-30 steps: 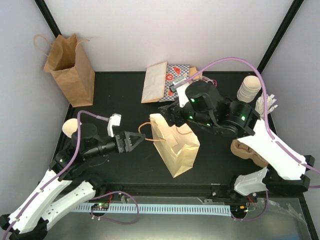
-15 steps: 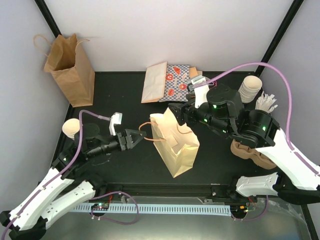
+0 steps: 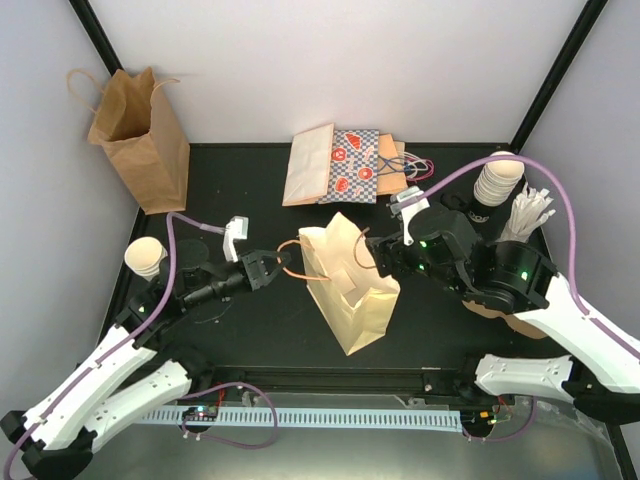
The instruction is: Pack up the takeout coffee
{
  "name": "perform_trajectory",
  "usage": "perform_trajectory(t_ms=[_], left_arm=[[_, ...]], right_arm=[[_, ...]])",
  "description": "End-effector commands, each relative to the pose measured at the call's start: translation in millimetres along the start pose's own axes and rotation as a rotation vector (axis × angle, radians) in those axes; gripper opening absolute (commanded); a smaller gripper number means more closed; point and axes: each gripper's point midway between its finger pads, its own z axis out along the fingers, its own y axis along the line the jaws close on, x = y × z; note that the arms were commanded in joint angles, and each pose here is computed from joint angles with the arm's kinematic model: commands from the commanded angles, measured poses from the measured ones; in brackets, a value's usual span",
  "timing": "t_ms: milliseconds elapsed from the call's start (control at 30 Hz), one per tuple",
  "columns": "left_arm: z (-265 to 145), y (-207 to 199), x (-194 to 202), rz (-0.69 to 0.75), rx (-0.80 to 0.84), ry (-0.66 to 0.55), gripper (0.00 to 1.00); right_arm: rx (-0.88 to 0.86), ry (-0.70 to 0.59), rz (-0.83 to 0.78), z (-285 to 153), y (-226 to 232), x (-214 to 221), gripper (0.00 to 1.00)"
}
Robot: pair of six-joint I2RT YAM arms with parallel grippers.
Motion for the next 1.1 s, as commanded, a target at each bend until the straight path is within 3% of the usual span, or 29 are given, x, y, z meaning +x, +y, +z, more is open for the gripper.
perform_trajectory(t_ms=[0, 400, 1067], left_arm=[[-8, -11, -29, 0.096, -0.046, -0.115, 0.01], [2, 0, -63, 0.169, -0.149, -0.114, 0.01], [12, 32, -127, 0.257, -0.192, -0.07, 0.02]], right_arm=[[0.09, -0.006, 0.039, -1, -18, 6, 0.8], [0.244, 0.029, 0.145, 3, -61, 22, 0.81], [0.279, 0.132, 0.23, 51, -83, 70, 0.81]])
